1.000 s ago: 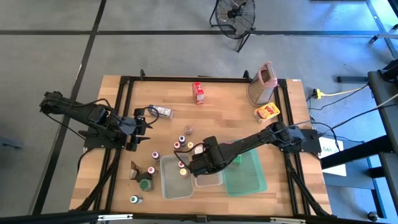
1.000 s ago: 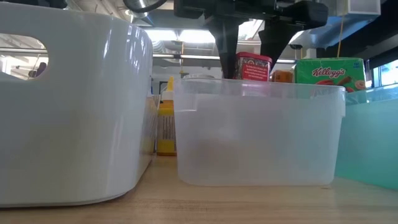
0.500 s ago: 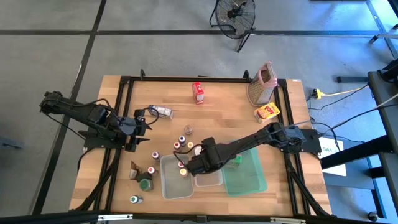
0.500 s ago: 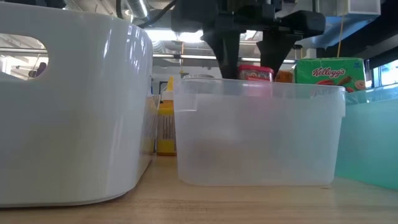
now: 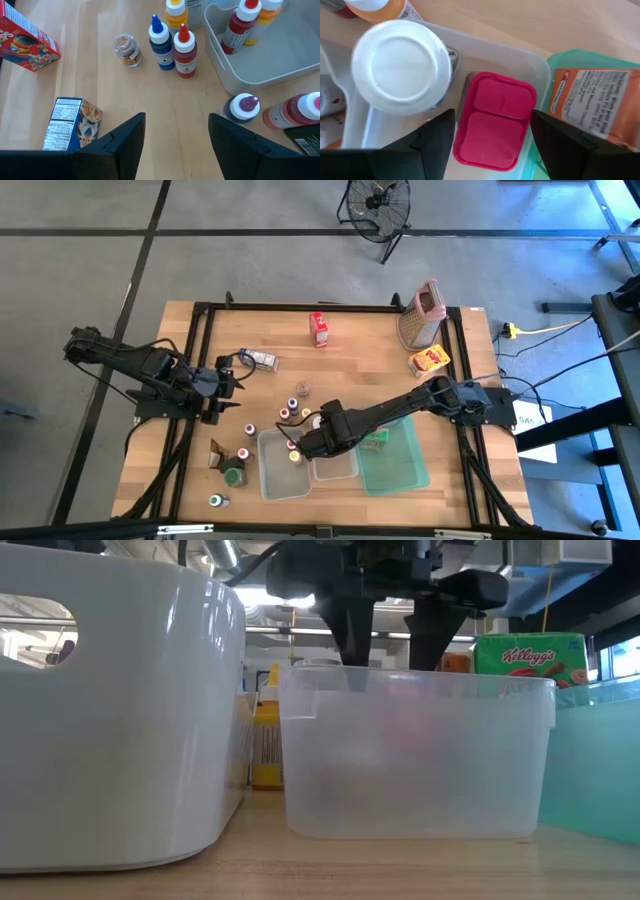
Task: Pick & Place Kitchen Items
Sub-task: Put the red seasoning can into the transparent bin, then put the purple food coloring bottle into the gray bin
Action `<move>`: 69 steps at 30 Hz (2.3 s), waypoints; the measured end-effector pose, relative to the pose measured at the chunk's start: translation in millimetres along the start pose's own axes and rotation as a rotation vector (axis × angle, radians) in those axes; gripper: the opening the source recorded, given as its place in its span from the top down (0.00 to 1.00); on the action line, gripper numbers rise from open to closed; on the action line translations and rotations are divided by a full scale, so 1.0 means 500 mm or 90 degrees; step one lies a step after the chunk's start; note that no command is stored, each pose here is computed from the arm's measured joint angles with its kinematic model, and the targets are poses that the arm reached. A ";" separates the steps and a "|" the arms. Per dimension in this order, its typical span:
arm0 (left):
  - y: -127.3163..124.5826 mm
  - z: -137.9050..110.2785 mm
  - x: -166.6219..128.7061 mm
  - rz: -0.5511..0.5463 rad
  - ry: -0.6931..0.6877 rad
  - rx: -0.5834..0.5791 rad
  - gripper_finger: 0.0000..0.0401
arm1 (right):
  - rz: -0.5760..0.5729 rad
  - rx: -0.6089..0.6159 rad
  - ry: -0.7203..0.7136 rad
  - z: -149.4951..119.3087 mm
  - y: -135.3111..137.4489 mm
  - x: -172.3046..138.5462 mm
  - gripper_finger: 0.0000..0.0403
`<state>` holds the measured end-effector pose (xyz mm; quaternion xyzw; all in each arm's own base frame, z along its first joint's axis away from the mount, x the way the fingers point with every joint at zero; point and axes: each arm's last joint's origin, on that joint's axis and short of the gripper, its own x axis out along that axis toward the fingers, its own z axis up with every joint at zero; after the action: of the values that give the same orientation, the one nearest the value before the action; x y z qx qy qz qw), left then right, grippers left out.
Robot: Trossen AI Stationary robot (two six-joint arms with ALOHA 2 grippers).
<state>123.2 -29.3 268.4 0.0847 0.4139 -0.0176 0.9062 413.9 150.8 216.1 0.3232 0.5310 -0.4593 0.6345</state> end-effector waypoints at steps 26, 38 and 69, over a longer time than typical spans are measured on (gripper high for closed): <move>0.000 0.000 0.000 -0.005 0.000 0.007 0.47 | 0.053 -0.063 0.001 0.030 -0.032 -0.071 0.39; -0.001 0.038 -0.003 -0.004 -0.122 -0.031 0.47 | 0.078 -0.227 -0.090 0.061 -0.066 -0.129 0.40; -0.028 0.022 0.032 -0.122 0.017 0.005 0.47 | -0.022 -0.480 -0.411 0.077 -0.043 -0.146 0.40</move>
<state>140.5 -44.4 261.5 0.0488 0.4323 -0.1045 0.8943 407.7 125.7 297.5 -0.0969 0.4418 -0.3223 0.8316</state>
